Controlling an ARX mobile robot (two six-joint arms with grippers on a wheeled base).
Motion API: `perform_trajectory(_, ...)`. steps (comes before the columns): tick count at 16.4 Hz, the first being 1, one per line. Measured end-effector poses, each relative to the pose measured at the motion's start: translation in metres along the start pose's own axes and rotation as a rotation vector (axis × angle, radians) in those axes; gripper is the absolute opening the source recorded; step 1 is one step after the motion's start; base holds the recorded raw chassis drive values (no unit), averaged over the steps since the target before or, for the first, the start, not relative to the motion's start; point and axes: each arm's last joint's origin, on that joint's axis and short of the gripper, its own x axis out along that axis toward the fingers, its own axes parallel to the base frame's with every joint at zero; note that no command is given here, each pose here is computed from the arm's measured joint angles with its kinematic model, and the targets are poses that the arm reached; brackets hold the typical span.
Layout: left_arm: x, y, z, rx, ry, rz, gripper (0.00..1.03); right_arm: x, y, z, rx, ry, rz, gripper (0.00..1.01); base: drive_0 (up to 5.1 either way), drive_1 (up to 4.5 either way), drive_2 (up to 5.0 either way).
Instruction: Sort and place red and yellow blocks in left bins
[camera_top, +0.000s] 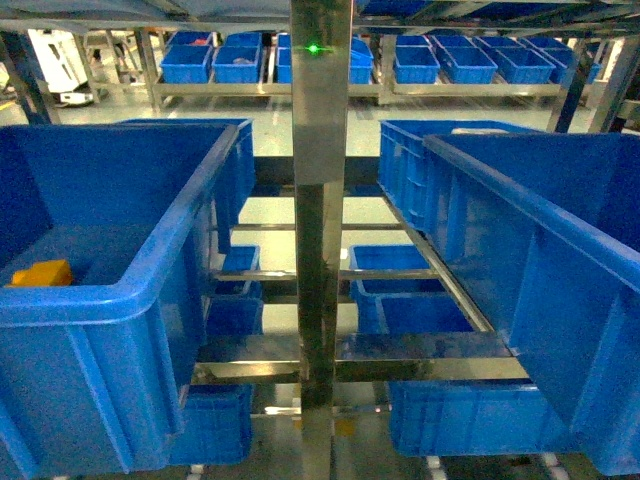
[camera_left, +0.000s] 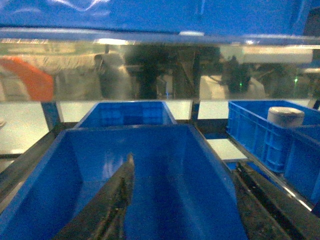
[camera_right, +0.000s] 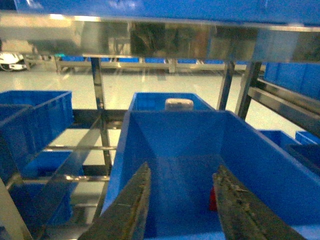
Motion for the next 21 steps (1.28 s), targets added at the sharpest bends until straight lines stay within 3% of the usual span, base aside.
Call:
perform_trajectory(2, -0.017, -0.002, -0.028, -0.001, 0.021, 0.026, 0.35, -0.008, 0.000, -0.027, 0.000, 0.028, -0.007, 0.18, 0.0, 0.00, 0.0)
perform_trajectory(3, -0.026, -0.005, -0.040, -0.002, 0.031, 0.022, 0.23, -0.012, 0.000, -0.034, 0.000, 0.017, -0.007, 0.05, 0.0, 0.00, 0.0)
perform_trajectory(5, -0.041, -0.017, -0.055, -0.001, 0.019, 0.003, 0.02, -0.019, 0.000, -0.046, 0.003, 0.010, -0.007, 0.02, 0.0, 0.00, 0.0)
perform_trajectory(7, -0.053, -0.014, -0.069, 0.003, 0.027, 0.026, 0.02, -0.024, 0.000, -0.060, 0.004, 0.022, -0.007, 0.02, 0.0, 0.00, 0.0)
perform_trajectory(13, -0.081, -0.015, -0.092, 0.003, 0.027, 0.022, 0.02, -0.038, 0.001, -0.081, 0.004, 0.018, -0.007, 0.02, 0.0, 0.00, 0.0)
perform_trajectory(21, -0.101, -0.015, -0.105, 0.003, 0.004, 0.023, 0.02, -0.056, 0.001, -0.098, 0.004, 0.030, -0.007, 0.02, 0.0, 0.00, 0.0)
